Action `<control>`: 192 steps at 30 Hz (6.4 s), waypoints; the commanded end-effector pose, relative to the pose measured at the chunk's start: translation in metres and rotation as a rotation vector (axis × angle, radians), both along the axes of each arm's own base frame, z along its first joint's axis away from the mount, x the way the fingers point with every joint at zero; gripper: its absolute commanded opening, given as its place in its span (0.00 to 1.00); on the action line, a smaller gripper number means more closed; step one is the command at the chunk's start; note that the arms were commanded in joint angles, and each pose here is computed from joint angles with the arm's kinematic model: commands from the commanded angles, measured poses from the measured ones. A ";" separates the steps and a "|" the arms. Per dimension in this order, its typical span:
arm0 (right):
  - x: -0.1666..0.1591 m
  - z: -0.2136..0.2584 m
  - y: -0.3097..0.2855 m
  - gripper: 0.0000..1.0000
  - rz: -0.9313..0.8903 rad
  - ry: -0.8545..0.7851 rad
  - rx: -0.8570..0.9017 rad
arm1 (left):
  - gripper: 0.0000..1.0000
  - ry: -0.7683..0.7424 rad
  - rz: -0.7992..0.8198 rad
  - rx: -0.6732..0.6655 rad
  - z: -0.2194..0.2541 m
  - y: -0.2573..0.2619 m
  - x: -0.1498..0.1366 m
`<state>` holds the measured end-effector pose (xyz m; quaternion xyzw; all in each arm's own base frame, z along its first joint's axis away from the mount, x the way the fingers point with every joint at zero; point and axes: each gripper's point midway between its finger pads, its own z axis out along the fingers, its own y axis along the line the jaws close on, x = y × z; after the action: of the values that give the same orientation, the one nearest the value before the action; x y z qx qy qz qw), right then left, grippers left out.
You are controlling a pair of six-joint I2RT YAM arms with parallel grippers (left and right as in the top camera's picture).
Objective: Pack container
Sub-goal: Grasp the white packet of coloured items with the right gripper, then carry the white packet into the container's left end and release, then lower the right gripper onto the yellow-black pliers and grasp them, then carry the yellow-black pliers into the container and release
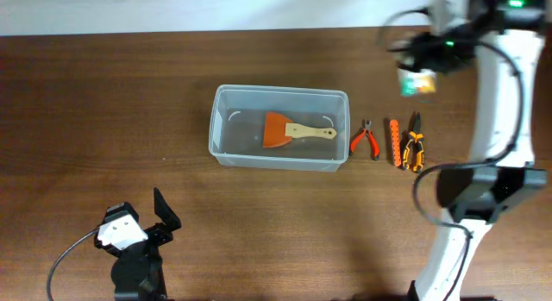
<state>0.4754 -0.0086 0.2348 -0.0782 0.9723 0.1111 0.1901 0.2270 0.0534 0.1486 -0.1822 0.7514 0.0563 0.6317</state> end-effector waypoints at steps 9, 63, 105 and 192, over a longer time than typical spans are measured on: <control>-0.034 -0.015 0.252 0.34 0.781 -0.152 -0.091 | 0.99 -0.001 0.002 0.010 0.000 0.000 0.000; -0.018 -0.148 0.362 0.69 0.114 0.094 0.143 | 0.99 -0.001 0.002 0.010 0.000 0.000 0.000; -0.061 -0.183 -0.076 0.63 -0.260 0.487 -0.070 | 0.99 -0.001 0.002 0.010 0.000 0.000 0.000; -0.042 -0.142 -0.088 0.04 -0.287 0.284 -0.124 | 0.99 -0.001 0.002 0.010 0.000 0.000 0.000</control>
<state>0.3976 -0.1027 0.0193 0.0747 0.9957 0.0265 -0.0480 0.2270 0.0534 0.1486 -0.1822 0.7514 0.0563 0.6317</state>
